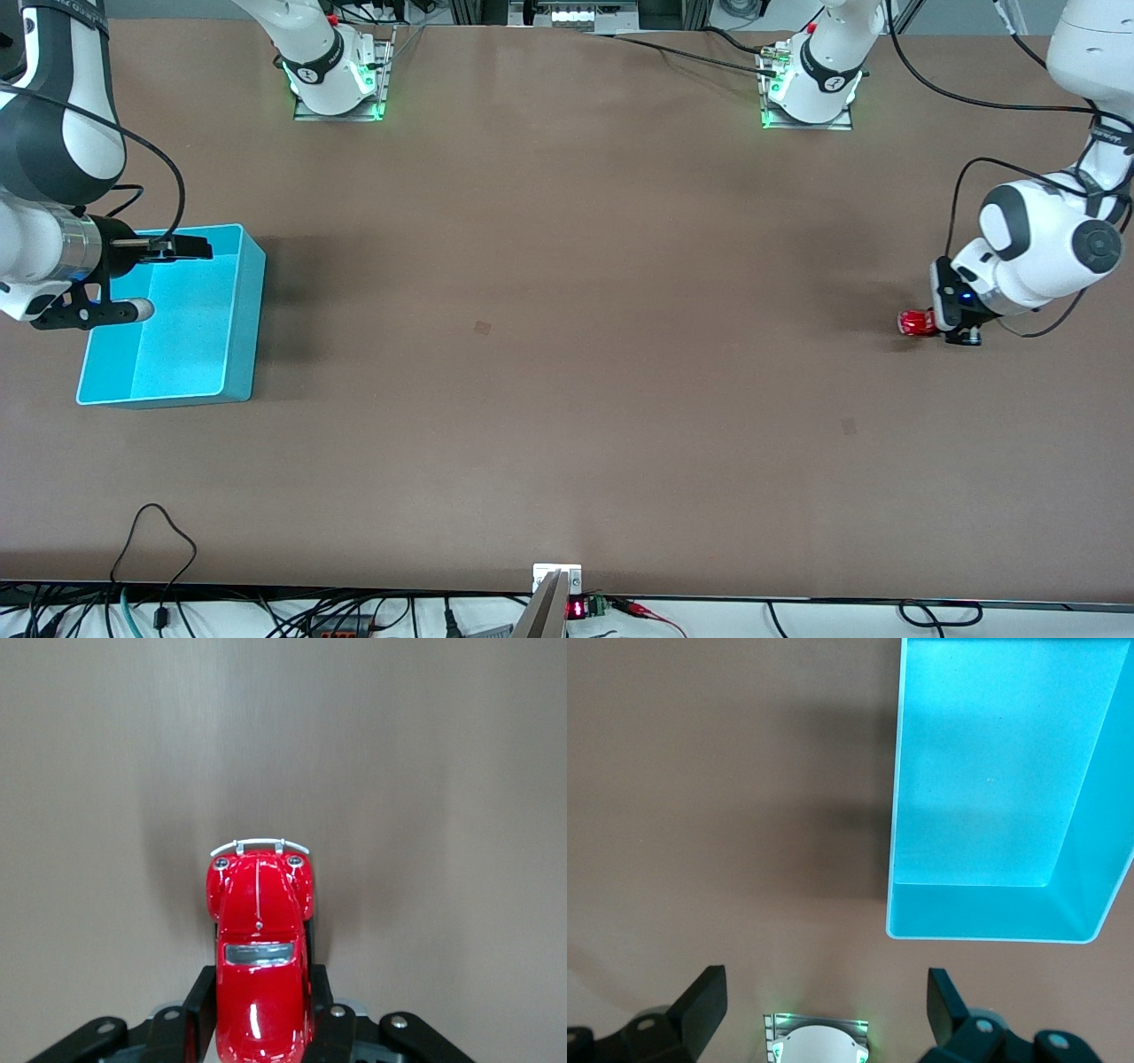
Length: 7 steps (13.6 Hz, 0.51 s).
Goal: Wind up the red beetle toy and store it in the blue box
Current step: 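Drag the car backward along the table with the left gripper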
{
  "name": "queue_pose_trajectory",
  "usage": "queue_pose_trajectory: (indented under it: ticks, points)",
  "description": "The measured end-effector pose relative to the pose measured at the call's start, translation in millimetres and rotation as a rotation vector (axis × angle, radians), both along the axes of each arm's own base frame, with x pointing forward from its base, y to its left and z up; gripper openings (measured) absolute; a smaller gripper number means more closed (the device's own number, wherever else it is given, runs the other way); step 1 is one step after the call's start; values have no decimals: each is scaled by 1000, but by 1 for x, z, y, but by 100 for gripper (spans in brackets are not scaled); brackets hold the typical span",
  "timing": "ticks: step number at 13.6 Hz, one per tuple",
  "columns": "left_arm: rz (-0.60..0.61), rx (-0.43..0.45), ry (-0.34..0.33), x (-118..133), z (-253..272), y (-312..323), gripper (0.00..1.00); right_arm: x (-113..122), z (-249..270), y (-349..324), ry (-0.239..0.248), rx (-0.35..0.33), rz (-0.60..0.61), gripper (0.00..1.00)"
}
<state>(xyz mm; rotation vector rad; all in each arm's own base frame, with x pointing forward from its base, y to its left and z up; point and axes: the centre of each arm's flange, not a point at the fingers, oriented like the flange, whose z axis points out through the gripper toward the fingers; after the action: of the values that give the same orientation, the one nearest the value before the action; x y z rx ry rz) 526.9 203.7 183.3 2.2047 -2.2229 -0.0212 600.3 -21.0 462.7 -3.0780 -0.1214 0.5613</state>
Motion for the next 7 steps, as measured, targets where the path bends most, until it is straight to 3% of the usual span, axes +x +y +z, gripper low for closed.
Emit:
queue_pose_trajectory:
  ticks: [2, 5, 7]
  points:
    - [3, -6, 13, -6, -4, 20, 50, 0, 0, 0, 0, 0, 1, 100]
    - [-10, -31, 76, -6, 1, 18, 79, 0, 0, 1, 0, 1, 2, 100]
    - [-58, -41, 94, 12, 35, -5, 99, 0, 0, 1, 0, 1, 2, 100]
